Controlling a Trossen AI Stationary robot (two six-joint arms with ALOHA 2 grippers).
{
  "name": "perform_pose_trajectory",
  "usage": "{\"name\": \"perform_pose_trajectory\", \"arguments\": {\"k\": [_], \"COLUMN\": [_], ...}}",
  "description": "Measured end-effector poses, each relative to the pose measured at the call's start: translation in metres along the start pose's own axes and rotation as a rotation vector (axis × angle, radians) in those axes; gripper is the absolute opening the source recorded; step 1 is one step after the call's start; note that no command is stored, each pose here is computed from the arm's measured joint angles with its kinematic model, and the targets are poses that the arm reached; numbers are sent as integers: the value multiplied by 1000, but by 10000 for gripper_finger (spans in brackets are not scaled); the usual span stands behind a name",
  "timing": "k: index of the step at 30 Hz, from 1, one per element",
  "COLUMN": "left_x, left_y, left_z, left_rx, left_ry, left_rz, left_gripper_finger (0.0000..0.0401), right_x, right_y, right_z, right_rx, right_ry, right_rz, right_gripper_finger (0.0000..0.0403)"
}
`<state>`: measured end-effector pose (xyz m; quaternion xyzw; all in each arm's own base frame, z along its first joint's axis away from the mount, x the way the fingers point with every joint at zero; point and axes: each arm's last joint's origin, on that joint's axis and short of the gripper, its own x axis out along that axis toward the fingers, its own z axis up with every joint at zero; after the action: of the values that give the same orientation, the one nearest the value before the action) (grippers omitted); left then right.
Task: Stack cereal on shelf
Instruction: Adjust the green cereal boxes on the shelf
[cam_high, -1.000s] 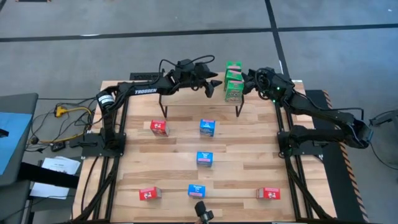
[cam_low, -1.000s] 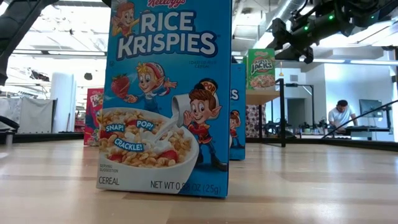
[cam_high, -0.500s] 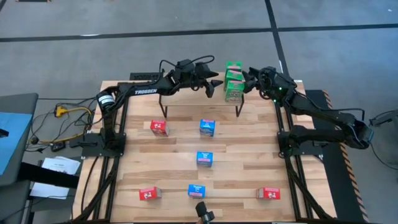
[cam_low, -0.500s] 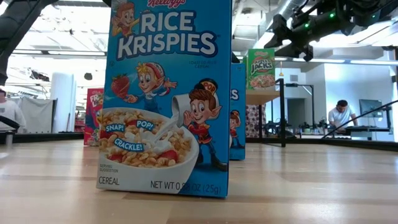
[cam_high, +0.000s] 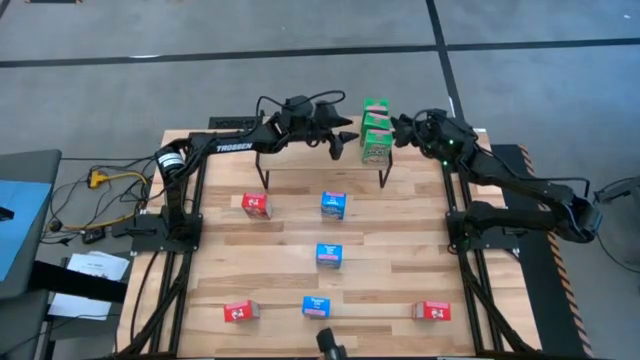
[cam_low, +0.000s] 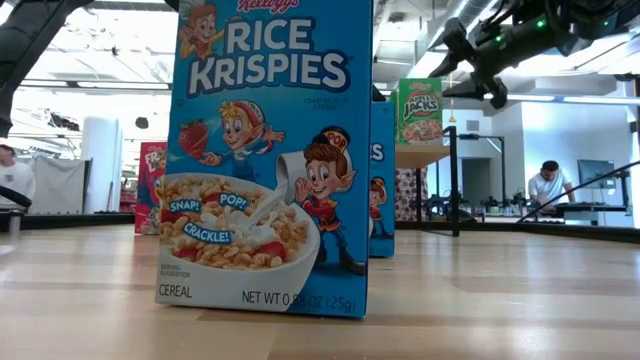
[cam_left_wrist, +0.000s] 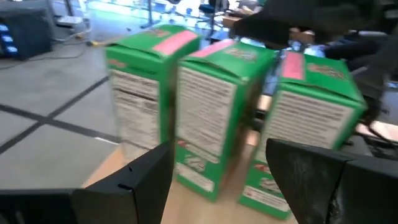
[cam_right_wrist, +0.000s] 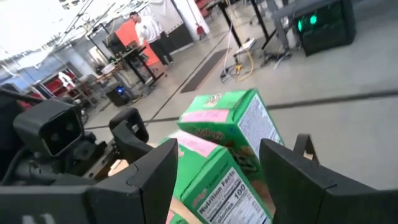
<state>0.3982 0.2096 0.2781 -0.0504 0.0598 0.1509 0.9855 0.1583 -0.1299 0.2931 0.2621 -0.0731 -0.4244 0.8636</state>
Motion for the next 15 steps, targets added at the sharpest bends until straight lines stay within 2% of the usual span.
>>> {"name": "perform_pose_trajectory", "arguments": {"k": [5, 15], "left_x": [-2, -24], "left_y": [-3, -9], "left_z": [3, 30], "left_rx": [-8, 74], "left_ry": [0, -7], "left_rz": [-68, -79], "left_gripper_finger": [242, 242], "right_x": [1, 2], "right_y": [-5, -9], "right_z": [1, 4], "right_rx": [63, 120], "right_ry": [30, 53], "right_rz": [13, 40], "right_gripper_finger": [250, 250]}}
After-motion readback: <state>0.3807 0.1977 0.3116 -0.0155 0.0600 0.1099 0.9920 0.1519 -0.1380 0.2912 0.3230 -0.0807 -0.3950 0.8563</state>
